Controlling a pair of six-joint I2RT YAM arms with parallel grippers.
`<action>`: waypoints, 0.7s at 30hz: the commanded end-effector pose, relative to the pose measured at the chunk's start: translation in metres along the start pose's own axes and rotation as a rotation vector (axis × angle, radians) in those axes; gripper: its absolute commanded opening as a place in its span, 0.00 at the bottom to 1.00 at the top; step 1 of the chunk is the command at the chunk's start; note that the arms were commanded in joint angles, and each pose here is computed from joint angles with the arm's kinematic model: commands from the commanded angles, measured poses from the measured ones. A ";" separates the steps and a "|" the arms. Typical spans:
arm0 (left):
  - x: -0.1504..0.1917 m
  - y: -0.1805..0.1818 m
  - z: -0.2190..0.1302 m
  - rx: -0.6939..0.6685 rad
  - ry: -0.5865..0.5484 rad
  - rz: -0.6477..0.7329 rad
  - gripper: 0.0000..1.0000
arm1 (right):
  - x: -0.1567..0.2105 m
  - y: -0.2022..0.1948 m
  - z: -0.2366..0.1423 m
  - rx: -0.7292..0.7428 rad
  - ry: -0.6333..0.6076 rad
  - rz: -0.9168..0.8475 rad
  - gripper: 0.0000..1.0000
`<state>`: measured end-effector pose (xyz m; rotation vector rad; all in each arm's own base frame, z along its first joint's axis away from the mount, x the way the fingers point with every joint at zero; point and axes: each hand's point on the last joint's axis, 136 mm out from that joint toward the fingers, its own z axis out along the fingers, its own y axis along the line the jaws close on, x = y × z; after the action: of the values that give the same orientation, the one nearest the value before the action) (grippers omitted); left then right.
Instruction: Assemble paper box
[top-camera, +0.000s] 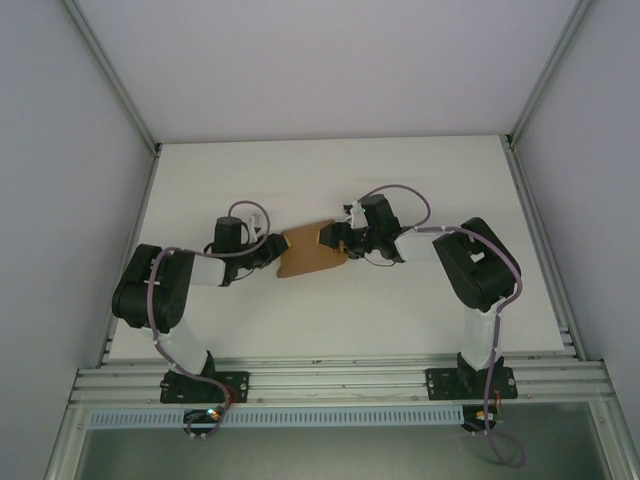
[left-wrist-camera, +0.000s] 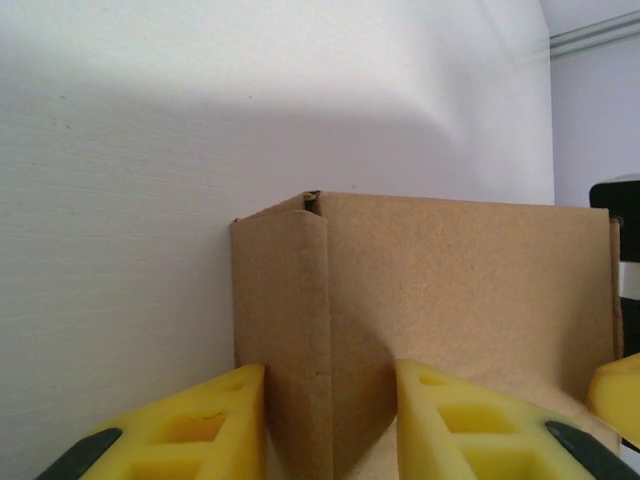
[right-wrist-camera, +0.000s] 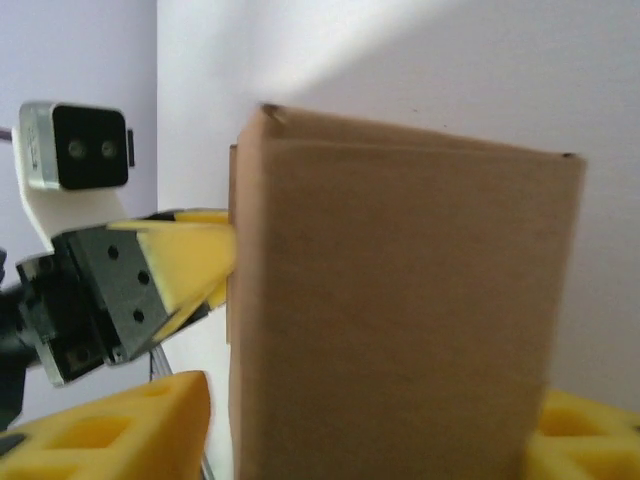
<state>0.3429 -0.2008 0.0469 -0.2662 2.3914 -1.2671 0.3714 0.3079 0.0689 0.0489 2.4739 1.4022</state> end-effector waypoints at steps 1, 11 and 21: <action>0.011 0.019 -0.003 -0.073 0.022 -0.016 0.36 | -0.003 0.029 -0.006 -0.096 0.005 -0.045 0.50; -0.015 -0.086 -0.040 -0.100 -0.093 0.598 1.00 | -0.004 0.020 -0.045 0.061 -0.029 0.094 0.51; 0.078 -0.144 -0.026 -0.177 0.054 1.557 1.00 | 0.003 0.026 -0.106 0.121 -0.021 0.443 0.39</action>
<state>0.2618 -0.3054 0.1845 1.0688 1.8469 -0.5419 0.3549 0.2437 0.1309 0.4949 2.5590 1.3797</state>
